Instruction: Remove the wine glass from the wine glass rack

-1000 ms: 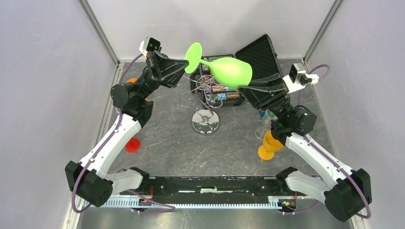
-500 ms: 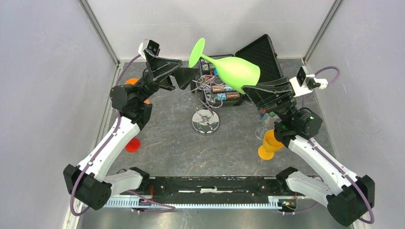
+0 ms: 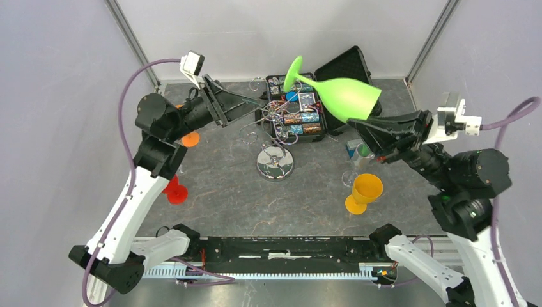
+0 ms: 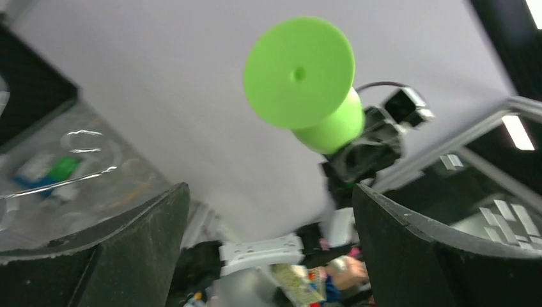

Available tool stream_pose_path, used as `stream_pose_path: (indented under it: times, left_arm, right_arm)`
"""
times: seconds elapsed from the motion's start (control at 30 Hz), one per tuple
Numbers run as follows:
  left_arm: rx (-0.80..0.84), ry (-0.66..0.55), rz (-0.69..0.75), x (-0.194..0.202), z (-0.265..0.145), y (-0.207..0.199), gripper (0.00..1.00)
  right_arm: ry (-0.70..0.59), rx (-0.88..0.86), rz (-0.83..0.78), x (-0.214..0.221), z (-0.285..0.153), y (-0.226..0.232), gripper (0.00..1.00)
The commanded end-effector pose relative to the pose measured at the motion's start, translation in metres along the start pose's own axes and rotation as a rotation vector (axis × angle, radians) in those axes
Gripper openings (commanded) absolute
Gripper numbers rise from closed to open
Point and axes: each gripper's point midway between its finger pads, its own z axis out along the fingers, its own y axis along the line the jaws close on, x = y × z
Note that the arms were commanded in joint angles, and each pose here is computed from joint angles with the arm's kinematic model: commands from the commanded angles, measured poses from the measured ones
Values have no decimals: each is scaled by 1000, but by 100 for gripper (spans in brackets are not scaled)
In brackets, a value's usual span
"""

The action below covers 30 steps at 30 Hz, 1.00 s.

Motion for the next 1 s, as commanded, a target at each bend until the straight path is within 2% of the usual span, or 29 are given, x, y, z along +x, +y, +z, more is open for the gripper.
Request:
stream_pose_path:
  times: [0.0,0.13,0.23,0.33,0.53,0.83,0.97]
  left_arm:
    - [-361,80,362,5,-38,45,100]
    - [-640,22,529,-16,-80,64,100]
    - [-736,-18,586,-23,-102,67,100]
    - [-790,-43,616,-27,-115,68,100]
    - [-852,-61,656,-29,-130,73,100]
    - [-894,-50,649,-28,-133,86,100]
    - [-996,-49,641,-33,-145,101,100]
  right_arm:
    - [455,18,-96,86,-55,-6,0]
    - [550,-20,-134,114,-91,3,0]
    - [598,-92,-123,135,-109,15,0]
    - [626,-159,-129,149,-119,24,0]
    - [721,-137,-116,173,-129,14,0]
    - [952,7,-22,239,-153,-20,0]
    - [990,57,27,258,-156,-28,0]
